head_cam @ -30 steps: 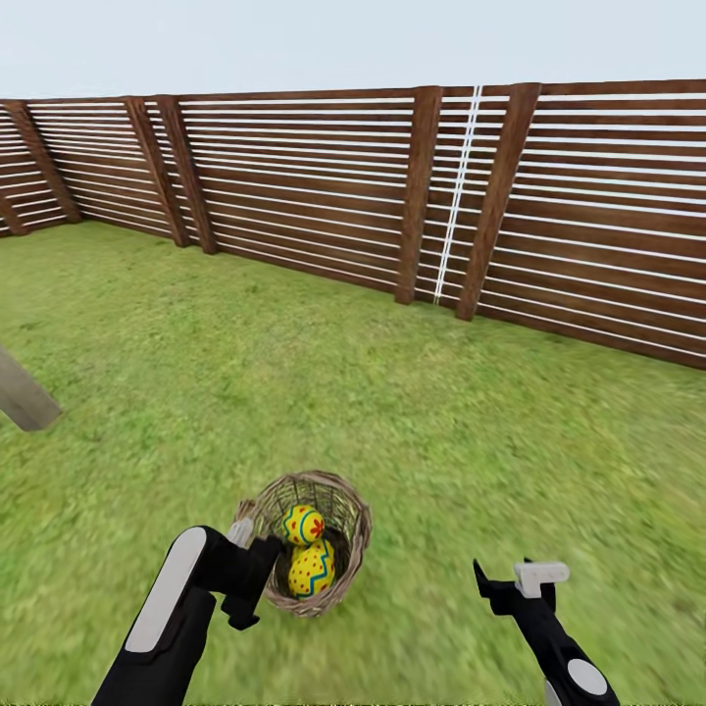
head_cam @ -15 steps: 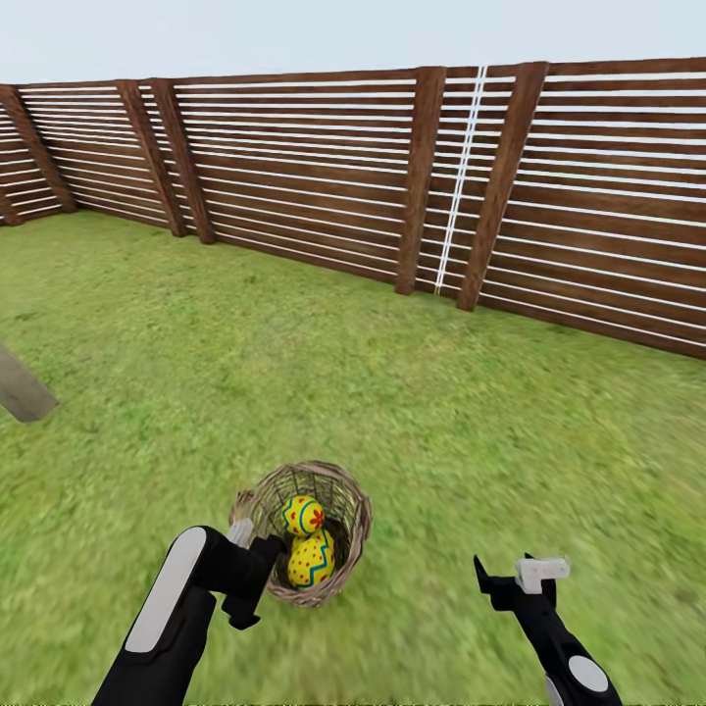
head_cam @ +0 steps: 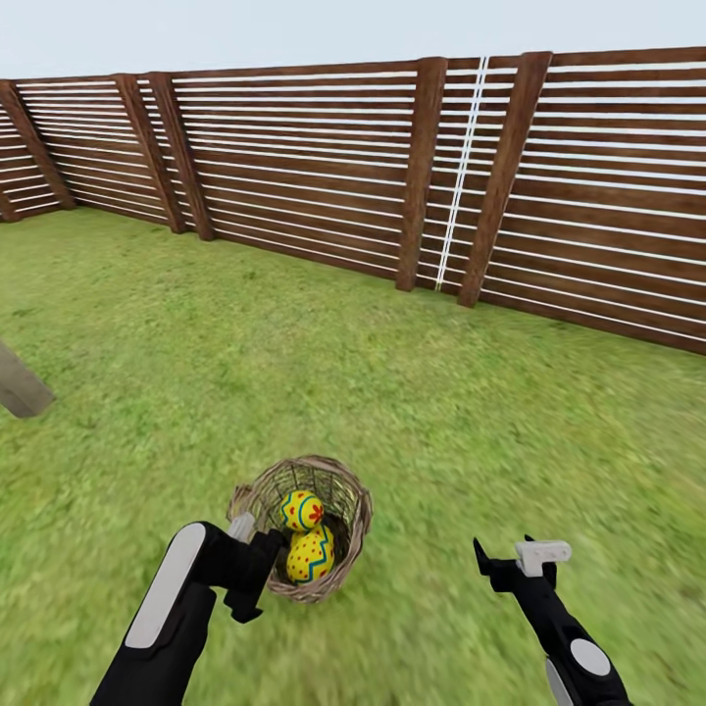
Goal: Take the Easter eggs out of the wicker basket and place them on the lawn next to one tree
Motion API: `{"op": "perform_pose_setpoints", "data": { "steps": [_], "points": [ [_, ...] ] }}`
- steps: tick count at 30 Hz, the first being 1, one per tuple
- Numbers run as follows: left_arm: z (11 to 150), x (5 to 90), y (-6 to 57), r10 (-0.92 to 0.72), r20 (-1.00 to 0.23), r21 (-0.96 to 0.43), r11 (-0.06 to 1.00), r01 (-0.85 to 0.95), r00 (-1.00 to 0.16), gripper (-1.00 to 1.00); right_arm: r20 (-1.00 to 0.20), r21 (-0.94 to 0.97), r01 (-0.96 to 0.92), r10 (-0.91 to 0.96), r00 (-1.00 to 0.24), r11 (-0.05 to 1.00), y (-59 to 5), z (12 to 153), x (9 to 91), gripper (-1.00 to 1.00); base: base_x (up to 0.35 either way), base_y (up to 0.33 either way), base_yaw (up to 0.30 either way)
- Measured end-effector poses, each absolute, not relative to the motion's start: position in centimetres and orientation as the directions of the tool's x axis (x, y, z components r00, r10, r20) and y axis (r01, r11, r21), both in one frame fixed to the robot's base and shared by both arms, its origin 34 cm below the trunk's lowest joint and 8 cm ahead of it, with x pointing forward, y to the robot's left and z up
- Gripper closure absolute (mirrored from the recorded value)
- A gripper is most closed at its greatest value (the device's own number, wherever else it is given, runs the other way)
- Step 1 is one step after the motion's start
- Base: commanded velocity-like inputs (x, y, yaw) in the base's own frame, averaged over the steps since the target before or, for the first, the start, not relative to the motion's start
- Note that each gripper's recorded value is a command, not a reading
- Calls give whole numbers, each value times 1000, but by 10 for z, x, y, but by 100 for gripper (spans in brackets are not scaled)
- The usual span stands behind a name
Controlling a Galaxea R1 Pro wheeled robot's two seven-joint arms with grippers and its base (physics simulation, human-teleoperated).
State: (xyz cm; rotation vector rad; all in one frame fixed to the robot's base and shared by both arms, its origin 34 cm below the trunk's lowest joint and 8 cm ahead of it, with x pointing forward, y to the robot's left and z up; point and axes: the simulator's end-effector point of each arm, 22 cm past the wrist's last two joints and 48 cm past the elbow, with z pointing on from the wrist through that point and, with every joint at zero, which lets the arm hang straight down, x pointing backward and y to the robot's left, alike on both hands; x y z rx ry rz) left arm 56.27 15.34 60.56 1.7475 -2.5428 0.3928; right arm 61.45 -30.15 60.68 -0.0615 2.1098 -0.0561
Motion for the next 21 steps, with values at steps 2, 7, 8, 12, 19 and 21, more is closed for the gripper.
{"op": "perform_pose_setpoints", "data": {
  "steps": [2,7,8,12,19,21],
  "points": [
    [602,562,153,-914,168,-189,337,-922,-368,-100,-856,-65,-21,-67,-513,998,-302,603,614,-100,0,0,0],
    [592,562,152,-914,171,-190,335,-923,-367,-100,-856,-64,-22,-66,-512,998,-301,594,613,-100,0,0,0],
    [590,561,152,-914,171,-190,335,-923,-367,-100,-856,-64,-22,-66,-512,998,-301,592,613,-100,0,0,0],
    [582,560,151,-914,172,-190,335,-923,-368,-100,-855,-64,-21,-66,-515,998,-301,583,611,-100,0,0,0],
    [568,559,151,-914,173,-190,336,-923,-368,-100,-854,-62,-22,-64,-516,998,-300,569,609,-100,0,0,0],
    [564,558,150,-913,173,-190,336,-922,-369,-100,-854,-61,-22,-63,-517,998,-299,565,609,-100,0,0,0]
  ]
}}
